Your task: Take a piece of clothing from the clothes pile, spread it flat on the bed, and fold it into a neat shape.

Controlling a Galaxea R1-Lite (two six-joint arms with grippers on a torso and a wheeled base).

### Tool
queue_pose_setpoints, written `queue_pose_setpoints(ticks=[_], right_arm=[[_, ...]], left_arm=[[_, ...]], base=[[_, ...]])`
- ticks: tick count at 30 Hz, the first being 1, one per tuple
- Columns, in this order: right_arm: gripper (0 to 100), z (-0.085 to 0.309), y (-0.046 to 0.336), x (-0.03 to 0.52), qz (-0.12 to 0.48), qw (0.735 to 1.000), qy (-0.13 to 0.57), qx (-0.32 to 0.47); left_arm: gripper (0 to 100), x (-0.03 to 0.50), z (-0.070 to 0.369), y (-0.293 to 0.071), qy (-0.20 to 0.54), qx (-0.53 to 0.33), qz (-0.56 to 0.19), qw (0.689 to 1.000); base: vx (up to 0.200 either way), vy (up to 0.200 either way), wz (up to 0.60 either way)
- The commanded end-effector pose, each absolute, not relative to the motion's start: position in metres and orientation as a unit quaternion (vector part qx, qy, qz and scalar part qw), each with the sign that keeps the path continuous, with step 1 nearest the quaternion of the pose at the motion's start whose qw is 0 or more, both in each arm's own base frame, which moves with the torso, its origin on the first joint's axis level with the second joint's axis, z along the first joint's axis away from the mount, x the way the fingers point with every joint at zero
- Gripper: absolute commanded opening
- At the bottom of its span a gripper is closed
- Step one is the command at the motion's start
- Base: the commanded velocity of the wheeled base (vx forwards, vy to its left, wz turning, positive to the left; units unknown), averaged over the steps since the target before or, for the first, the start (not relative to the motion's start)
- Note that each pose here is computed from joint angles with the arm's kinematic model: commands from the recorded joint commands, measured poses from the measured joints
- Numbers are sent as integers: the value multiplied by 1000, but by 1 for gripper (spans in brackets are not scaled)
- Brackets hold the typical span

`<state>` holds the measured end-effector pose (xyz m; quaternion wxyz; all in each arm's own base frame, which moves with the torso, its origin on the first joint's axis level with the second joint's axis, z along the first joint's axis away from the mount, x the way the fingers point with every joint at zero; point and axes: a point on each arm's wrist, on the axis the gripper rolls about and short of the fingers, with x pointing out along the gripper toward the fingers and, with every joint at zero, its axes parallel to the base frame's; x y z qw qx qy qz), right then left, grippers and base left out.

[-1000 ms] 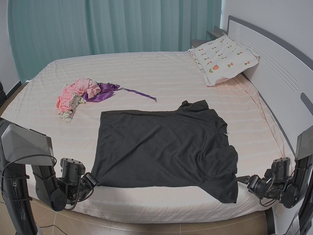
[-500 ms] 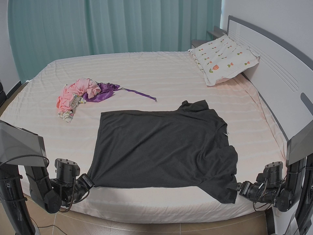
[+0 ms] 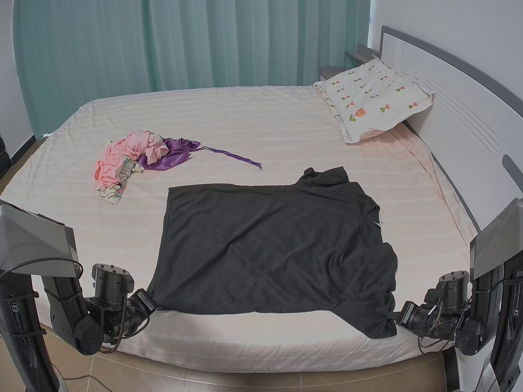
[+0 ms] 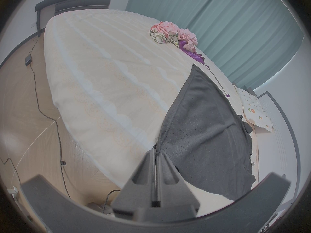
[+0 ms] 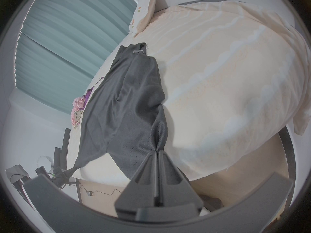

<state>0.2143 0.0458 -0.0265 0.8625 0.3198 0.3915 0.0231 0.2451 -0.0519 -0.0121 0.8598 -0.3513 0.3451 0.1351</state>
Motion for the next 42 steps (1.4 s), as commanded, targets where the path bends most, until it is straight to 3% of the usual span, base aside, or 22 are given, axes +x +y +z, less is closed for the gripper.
queue_pose_setpoints(ticks=[1,8,17,24,34,42], right_arm=[[0,-7,36,212,15,872,361,332],[0,42,32,183,64,864,362,344],[0,50,19,175,41,866,379,325],[0,60,19,170,57,872,369,316],[0,44,12,166,42,851,446,275],[0,18,11,171,42,828,506,239]], left_arm=[[0,245,-13,-52,346,-351,135,859],[0,241,-2,-53,335,-353,126,865],[0,230,13,-51,327,-328,105,880],[0,219,29,-49,327,-310,97,887],[0,209,29,-55,401,-267,105,870],[0,215,1,-57,446,-247,124,851]], base=[[0,0,0],[0,0,0],[0,0,0],[0,0,0],[0,0,0],[0,0,0]])
